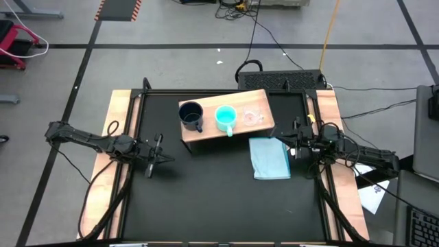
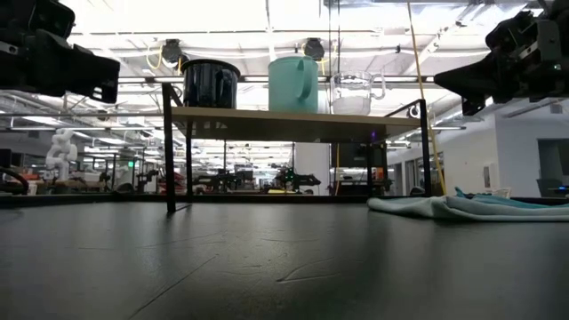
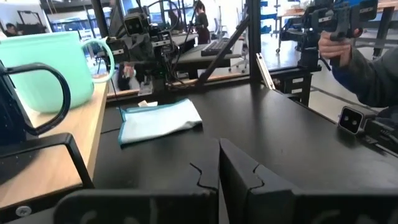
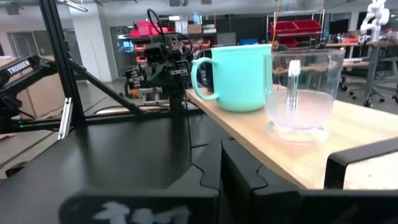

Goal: Stack small to large cups/mugs on shelf
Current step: Return to Home Position

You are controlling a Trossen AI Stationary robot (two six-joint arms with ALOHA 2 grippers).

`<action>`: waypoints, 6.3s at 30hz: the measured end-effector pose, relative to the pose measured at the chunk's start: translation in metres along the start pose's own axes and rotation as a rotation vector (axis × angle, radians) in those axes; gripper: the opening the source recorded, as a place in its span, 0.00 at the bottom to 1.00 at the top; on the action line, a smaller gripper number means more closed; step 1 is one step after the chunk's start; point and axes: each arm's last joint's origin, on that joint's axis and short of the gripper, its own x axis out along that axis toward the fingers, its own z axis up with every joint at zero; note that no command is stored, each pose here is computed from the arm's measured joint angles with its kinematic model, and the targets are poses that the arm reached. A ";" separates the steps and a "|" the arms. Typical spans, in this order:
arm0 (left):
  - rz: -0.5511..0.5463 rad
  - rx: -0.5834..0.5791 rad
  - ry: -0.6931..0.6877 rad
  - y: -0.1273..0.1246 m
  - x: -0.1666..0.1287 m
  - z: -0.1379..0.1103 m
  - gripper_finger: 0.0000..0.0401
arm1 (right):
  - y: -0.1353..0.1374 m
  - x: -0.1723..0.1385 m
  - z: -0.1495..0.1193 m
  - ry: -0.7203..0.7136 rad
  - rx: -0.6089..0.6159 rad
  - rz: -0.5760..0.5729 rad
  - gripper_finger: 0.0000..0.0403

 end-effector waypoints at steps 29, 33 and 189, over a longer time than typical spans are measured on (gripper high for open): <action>0.004 0.003 0.003 0.000 0.000 0.000 0.05 | 0.000 0.000 -0.001 0.011 0.004 -0.001 0.00; 0.004 0.003 0.003 0.000 0.000 0.000 0.05 | 0.000 0.000 -0.001 0.011 0.004 -0.001 0.00; 0.004 0.002 0.002 0.000 0.000 0.000 0.05 | 0.000 0.000 -0.001 0.012 0.004 -0.001 0.00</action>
